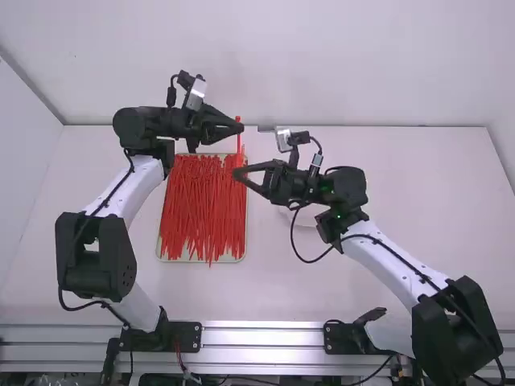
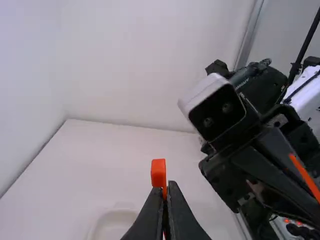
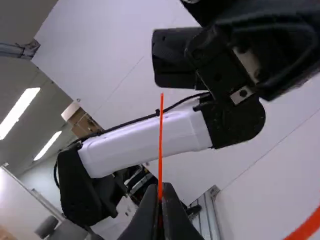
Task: Fasten the cable tie
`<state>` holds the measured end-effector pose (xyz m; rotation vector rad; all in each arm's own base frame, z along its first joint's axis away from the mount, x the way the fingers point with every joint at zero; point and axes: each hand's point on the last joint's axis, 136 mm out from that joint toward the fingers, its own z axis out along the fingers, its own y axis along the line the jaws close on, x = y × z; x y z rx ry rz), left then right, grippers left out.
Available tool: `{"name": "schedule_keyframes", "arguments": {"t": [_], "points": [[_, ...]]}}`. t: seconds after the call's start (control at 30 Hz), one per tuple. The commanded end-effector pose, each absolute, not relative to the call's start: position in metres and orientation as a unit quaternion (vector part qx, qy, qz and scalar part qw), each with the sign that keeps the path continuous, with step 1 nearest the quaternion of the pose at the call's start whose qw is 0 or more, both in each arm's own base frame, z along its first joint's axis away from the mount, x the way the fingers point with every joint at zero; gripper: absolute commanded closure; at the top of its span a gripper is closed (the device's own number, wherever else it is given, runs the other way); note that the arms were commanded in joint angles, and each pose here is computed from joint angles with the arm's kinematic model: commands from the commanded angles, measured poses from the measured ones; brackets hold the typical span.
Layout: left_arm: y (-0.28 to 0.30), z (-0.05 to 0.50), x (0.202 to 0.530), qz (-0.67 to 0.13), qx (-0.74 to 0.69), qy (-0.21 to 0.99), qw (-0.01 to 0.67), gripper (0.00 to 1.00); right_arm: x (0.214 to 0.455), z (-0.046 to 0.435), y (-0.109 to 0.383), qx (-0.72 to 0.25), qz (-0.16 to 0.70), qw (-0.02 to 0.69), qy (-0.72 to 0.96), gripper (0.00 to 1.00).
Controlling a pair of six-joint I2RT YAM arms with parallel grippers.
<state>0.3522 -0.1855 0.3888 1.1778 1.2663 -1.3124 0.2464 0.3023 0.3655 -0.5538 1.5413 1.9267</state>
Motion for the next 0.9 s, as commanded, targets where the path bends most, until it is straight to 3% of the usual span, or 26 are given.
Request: {"name": "schedule_keyframes", "arguments": {"t": [0.0, 0.37, 0.87], "points": [[-0.186, 0.393, 0.347, -0.518, 0.500, 0.499, 0.482, 0.99, 0.244, 0.365, 0.304, -0.204, 0.725, 0.297, 0.586, 1.00], [-0.185, 0.353, 0.334, -0.505, 0.513, 0.485, 0.496, 0.98, 0.246, 0.348, 0.312, -0.186, 0.716, 0.272, 0.615, 1.00], [-0.185, 0.346, 0.331, -0.505, 0.513, 0.485, 0.496, 0.99, 0.244, 0.327, 0.317, -0.170, 0.708, 0.223, 0.648, 1.00]]}}
